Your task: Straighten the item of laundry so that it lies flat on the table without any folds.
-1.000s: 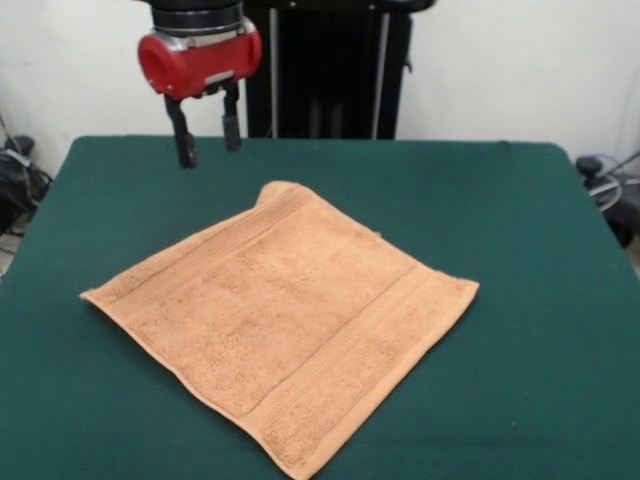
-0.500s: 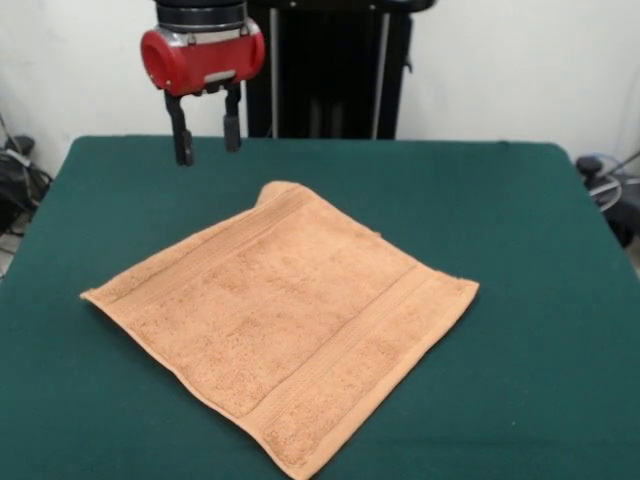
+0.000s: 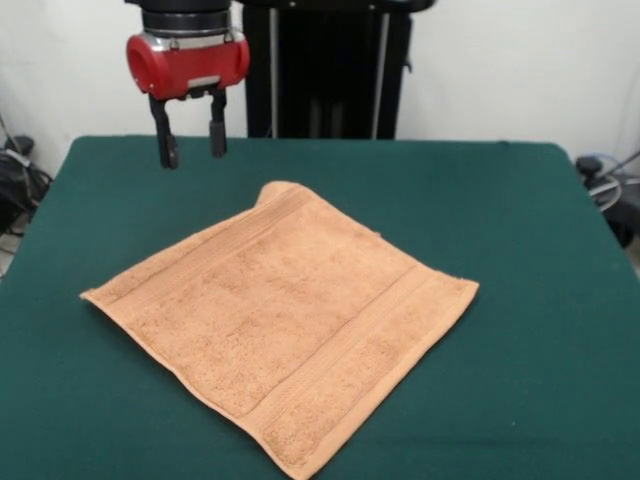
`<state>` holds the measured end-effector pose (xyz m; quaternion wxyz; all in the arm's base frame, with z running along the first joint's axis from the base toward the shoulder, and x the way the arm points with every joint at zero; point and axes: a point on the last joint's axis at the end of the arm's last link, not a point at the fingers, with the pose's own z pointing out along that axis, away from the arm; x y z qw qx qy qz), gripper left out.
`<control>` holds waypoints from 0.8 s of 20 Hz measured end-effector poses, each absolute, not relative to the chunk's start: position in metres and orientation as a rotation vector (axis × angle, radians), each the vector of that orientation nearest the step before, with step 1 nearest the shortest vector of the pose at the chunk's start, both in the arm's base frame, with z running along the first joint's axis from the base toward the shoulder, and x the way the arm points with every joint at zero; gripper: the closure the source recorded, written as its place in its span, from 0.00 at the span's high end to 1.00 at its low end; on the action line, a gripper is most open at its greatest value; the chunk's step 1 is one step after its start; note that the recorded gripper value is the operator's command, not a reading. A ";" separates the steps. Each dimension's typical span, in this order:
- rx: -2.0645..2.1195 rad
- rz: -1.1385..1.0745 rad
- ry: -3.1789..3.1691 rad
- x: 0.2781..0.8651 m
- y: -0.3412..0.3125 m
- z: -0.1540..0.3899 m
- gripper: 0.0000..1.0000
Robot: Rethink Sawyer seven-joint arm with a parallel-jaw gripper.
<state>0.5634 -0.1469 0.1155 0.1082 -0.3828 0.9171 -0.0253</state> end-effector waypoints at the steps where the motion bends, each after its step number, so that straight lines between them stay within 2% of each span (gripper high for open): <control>1: -1.123 -0.073 2.699 0.561 -0.147 0.113 1.00; 16: -1.069 -0.096 2.753 0.497 -0.147 0.100 1.00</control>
